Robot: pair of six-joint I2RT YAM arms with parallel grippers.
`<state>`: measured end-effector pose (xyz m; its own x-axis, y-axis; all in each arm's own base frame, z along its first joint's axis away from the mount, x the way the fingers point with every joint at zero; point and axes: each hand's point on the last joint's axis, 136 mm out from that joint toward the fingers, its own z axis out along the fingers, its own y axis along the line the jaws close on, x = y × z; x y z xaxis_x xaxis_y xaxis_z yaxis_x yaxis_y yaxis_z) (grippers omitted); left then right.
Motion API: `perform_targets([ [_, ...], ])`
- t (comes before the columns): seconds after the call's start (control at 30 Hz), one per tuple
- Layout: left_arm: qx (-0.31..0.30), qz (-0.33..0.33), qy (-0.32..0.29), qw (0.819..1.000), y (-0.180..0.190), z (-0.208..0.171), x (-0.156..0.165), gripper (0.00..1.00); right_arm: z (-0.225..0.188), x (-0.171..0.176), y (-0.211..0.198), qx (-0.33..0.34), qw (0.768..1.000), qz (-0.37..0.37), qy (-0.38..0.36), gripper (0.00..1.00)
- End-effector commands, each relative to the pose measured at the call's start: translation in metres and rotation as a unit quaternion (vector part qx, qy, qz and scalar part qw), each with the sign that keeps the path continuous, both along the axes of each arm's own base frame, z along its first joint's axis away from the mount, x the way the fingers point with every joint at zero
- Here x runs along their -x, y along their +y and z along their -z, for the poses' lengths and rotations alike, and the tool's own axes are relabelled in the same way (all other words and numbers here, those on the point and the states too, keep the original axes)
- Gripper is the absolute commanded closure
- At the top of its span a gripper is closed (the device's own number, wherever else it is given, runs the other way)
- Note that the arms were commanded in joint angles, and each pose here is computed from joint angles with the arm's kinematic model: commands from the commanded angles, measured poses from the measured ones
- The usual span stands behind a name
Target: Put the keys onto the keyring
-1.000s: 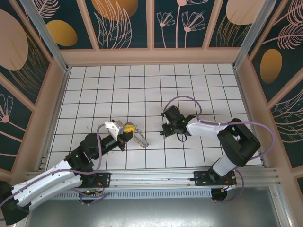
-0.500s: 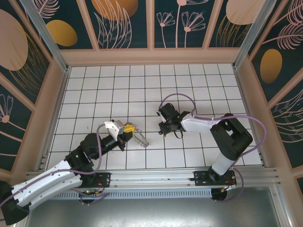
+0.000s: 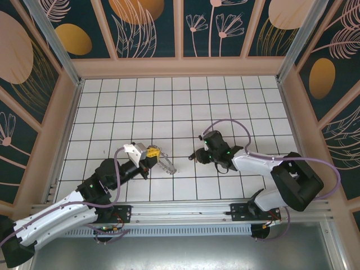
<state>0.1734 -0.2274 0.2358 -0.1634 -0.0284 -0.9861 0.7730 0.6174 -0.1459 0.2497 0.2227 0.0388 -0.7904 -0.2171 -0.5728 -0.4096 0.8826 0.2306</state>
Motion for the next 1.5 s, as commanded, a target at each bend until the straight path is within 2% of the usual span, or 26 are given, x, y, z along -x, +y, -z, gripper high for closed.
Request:
perform_targets([
  [0.0,0.035,0.007,-0.031,0.999,0.0,-0.028,0.003,1.0,-0.024,-0.008,0.018,-0.079,0.996,-0.005,-0.04,0.67],
  [0.23,0.036,0.007,-0.032,0.999,0.0,-0.029,0.004,1.0,-0.02,-0.001,0.025,-0.101,0.992,-0.039,-0.062,0.69],
  [0.63,0.036,0.005,-0.034,0.999,0.0,-0.032,0.003,1.0,-0.002,-0.007,0.024,-0.07,0.996,-0.034,-0.052,0.72],
  [1.23,0.039,0.006,-0.034,0.999,0.001,-0.031,0.004,1.0,0.005,-0.018,0.03,-0.059,0.995,-0.04,-0.063,0.79],
  [1.47,0.039,0.004,-0.033,0.999,0.002,-0.03,0.004,1.0,0.005,-0.021,0.035,-0.062,0.995,-0.044,-0.063,0.95],
])
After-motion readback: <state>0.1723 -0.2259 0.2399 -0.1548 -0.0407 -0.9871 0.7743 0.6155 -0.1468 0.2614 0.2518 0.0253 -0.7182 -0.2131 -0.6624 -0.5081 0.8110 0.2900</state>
